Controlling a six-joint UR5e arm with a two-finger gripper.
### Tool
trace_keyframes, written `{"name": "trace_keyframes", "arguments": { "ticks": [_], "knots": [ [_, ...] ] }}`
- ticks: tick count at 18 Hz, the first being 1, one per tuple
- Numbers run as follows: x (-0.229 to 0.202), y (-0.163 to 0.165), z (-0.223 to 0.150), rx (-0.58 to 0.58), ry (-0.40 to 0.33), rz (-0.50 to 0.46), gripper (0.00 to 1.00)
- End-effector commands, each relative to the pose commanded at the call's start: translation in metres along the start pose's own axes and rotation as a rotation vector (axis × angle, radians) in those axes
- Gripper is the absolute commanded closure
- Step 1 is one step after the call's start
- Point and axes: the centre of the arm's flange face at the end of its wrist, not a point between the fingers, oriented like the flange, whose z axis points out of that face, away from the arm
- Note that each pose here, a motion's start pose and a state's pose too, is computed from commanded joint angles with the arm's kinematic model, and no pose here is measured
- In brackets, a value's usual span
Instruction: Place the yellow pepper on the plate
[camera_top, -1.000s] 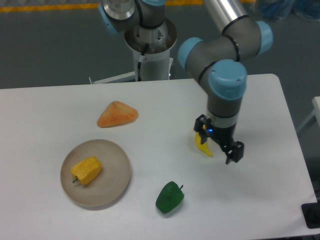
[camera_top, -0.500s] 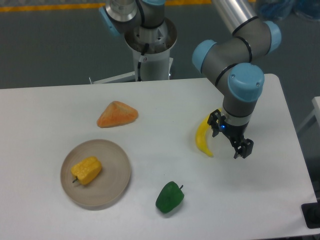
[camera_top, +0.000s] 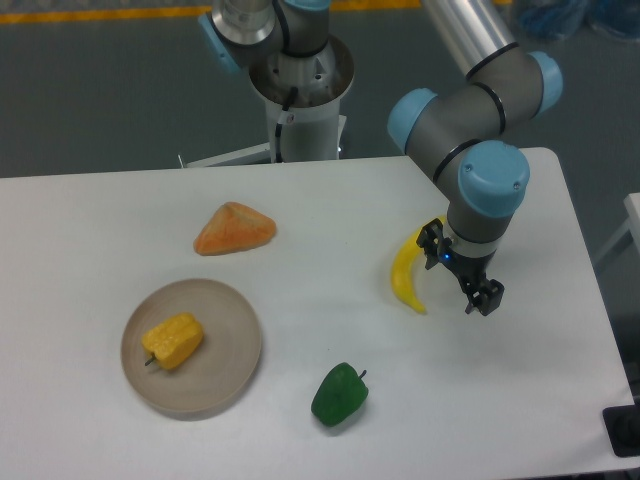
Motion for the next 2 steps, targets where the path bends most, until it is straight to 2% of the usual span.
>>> {"name": "trace_keyframes", "arguments": {
  "ticks": [2],
  "knots": [
    [0.0,0.0,0.0,0.0,0.0,0.0,0.0]
  ]
}}
